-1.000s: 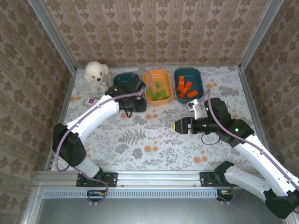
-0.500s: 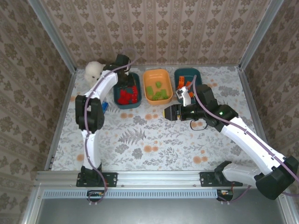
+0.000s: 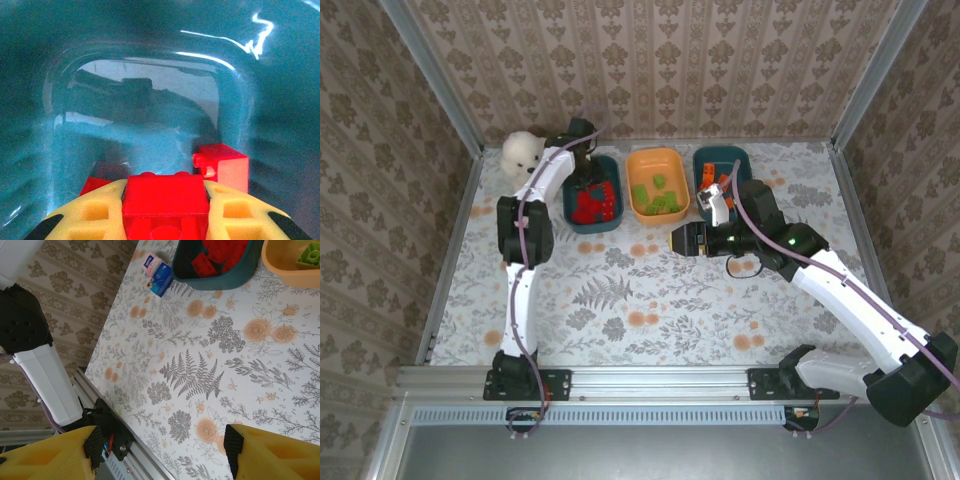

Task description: Sort the legos into containers by color

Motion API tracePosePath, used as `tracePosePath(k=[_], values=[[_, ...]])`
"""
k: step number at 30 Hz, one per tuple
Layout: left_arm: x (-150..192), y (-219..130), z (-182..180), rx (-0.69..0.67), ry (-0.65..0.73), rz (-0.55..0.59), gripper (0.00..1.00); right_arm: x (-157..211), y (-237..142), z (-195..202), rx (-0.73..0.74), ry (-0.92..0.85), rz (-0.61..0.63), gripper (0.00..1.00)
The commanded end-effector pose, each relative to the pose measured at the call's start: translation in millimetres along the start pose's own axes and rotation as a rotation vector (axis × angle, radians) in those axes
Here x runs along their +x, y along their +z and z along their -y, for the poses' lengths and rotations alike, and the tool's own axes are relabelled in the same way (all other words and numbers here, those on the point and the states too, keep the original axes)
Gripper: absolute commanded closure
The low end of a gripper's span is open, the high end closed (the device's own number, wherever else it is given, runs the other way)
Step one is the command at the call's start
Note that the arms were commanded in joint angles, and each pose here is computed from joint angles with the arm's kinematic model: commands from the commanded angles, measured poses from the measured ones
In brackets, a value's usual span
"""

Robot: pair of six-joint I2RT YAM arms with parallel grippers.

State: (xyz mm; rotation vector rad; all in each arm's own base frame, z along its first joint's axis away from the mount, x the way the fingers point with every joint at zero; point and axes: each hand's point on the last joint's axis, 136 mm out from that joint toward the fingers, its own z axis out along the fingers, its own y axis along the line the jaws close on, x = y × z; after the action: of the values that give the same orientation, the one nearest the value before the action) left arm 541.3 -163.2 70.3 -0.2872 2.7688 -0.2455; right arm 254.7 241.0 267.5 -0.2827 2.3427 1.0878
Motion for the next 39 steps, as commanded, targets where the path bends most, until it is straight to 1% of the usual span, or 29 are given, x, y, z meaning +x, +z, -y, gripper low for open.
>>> tracePosePath(k=[1,3,10,15,20,22,25,28,31,33,34,35,36,37,38,39], values=[[5.0,1.6,-12.3,-0.049,-0.086,-0.049,0.77,-3.4,-3.0,-0.4,0.003,0.006,0.038,0.32],[6.6,3.7,-18.0,-0.08,-0.101,-0.069,0.76,-3.6,-2.4,-0.6,0.001,0.008,0.038,0.32],[4.1,9.6,-23.4,-0.085,-0.119,-0.086,0.7,-4.3,-0.6,0.0,0.002,0.012,0.036,0.32],[6.0,7.8,-23.6,-0.092,-0.118,-0.094,0.56,-3.5,-1.2,0.1,0.004,0.012,0.034,0.32],[-5.7,-6.8,-11.5,-0.049,-0.113,-0.044,0.44,-0.4,-0.2,2.4,0.011,0.008,0.022,0.31],[-11.1,-15.7,-7.3,-0.033,-0.116,-0.024,0.42,-0.3,-0.3,2.8,0.017,0.002,0.016,0.31],[-17.8,-36.7,-0.1,-0.003,-0.128,0.008,0.39,-1.3,-2.1,1.6,0.019,-0.026,0.013,0.31],[-22.5,-68.2,5.8,0.025,-0.129,0.063,0.36,-5.7,-5.9,-0.1,0.031,-0.069,0.024,0.3],[-20.6,-108.4,10.5,0.093,-0.149,0.154,0.34,-11.6,-7.6,0.4,0.048,-0.108,0.043,0.29],[-10.7,-139.2,10.2,0.152,-0.168,0.238,0.28,-16.3,-8.9,4.1,0.076,-0.125,0.066,0.27],[-3.9,-150.9,8.3,0.174,-0.177,0.273,0.24,-19.9,-9.9,5.4,0.088,-0.134,0.085,0.25],[6.6,-162.5,4.5,0.191,-0.187,0.304,0.07,-24.4,-12.0,8.9,0.114,-0.141,0.112,0.21],[16.6,-179.3,0.7,0.209,-0.192,0.337,0.0,-29.2,-14.9,14.9,0.153,-0.138,0.143,0.12],[29.9,-182.6,-5.9,0.203,-0.195,0.339,0.0,-33.9,-18.6,21.2,0.194,-0.132,0.173,0.04],[43.3,-194.5,-12.2,0.206,-0.188,0.354,0.0,-40.1,-24.2,27.9,0.241,-0.126,0.212,0.0],[56.9,-203.7,-19.3,0.206,-0.181,0.362,0.0,-45.1,-29.4,33.8,0.279,-0.121,0.246,0.0]])
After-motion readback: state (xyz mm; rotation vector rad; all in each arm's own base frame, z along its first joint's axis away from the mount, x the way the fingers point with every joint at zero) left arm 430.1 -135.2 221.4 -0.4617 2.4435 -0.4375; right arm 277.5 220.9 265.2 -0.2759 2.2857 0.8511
